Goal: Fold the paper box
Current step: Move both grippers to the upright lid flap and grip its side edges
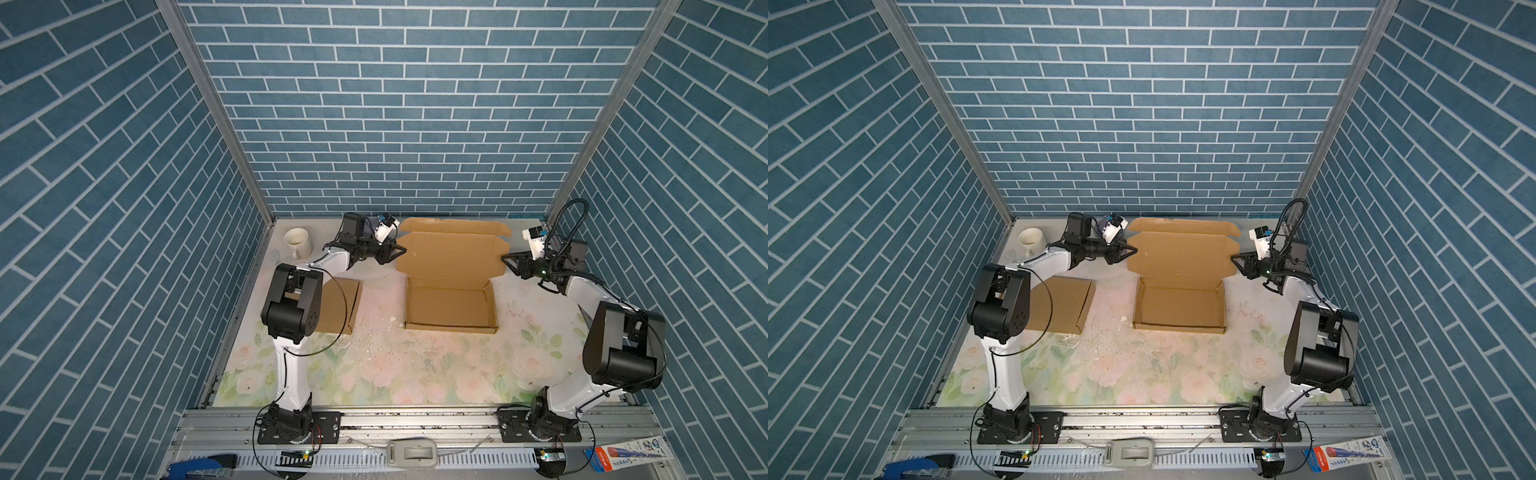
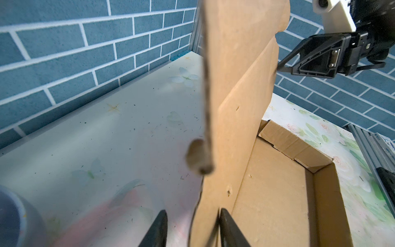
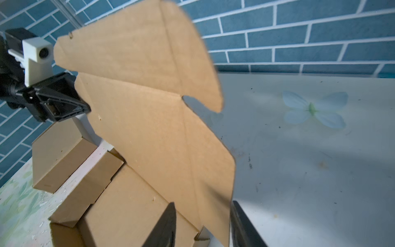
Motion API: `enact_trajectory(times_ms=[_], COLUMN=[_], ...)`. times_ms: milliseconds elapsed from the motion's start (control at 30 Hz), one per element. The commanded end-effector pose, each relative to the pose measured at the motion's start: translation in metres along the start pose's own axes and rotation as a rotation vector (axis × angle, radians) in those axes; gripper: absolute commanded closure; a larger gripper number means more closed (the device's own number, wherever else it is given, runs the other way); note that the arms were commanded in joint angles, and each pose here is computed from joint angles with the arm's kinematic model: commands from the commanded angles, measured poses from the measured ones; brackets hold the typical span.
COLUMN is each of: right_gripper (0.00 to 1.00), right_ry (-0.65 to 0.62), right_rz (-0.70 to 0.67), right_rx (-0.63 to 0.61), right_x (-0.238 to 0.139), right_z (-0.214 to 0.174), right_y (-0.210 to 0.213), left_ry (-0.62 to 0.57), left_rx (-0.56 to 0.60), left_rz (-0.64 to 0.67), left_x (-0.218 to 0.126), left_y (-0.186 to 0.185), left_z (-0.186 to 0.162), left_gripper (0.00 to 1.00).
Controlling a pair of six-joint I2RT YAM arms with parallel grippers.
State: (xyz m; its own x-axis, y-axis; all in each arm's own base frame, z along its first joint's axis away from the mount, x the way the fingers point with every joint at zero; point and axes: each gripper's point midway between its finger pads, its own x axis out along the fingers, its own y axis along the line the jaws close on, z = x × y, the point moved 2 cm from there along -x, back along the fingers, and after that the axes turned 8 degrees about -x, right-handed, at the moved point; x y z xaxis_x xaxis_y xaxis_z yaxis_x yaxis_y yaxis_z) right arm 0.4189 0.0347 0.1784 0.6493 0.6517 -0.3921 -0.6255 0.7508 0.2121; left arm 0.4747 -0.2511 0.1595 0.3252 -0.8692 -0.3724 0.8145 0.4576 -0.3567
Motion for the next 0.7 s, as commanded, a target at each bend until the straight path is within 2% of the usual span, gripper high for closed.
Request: enact_trajectory(times_ms=[0,167,300,533,667], right_gripper=[0.55,0.53,0.54,0.61,0.70], right_ry=[-0.051,-0.027,-0.033,0.004,0.018], right_rz=[-0.049,-0.014,0.067,0.177,0.189], right_rx=[-0.021,-0.007,-0.002,-0.023,-0.025], right_x=[-0.005,0.000,0.008,0.024,0.026], right_z=[0.024,0.025,0.029,0.024,0.022], right_y=[-0.017,-0.020,-0.012,0.007,0.014], left_ry=[0.018,0.019,0.015,0.017,0.020], left_rx=[-0.003,-0.005,-0.007,-0.006,-0.009], left_rz=[-0.023,-0.023,-0.018,-0.013,-0.010], left_x=[0.003,0.004,0.004,0.003,0.002], left_y=[0.000,0.001,0.002,0.000,0.000], left_z=[-0.005,-0.004,-0.003,-0.005,-0.007], left_gripper=[0.59,0.60,0.69,0.78,0.86])
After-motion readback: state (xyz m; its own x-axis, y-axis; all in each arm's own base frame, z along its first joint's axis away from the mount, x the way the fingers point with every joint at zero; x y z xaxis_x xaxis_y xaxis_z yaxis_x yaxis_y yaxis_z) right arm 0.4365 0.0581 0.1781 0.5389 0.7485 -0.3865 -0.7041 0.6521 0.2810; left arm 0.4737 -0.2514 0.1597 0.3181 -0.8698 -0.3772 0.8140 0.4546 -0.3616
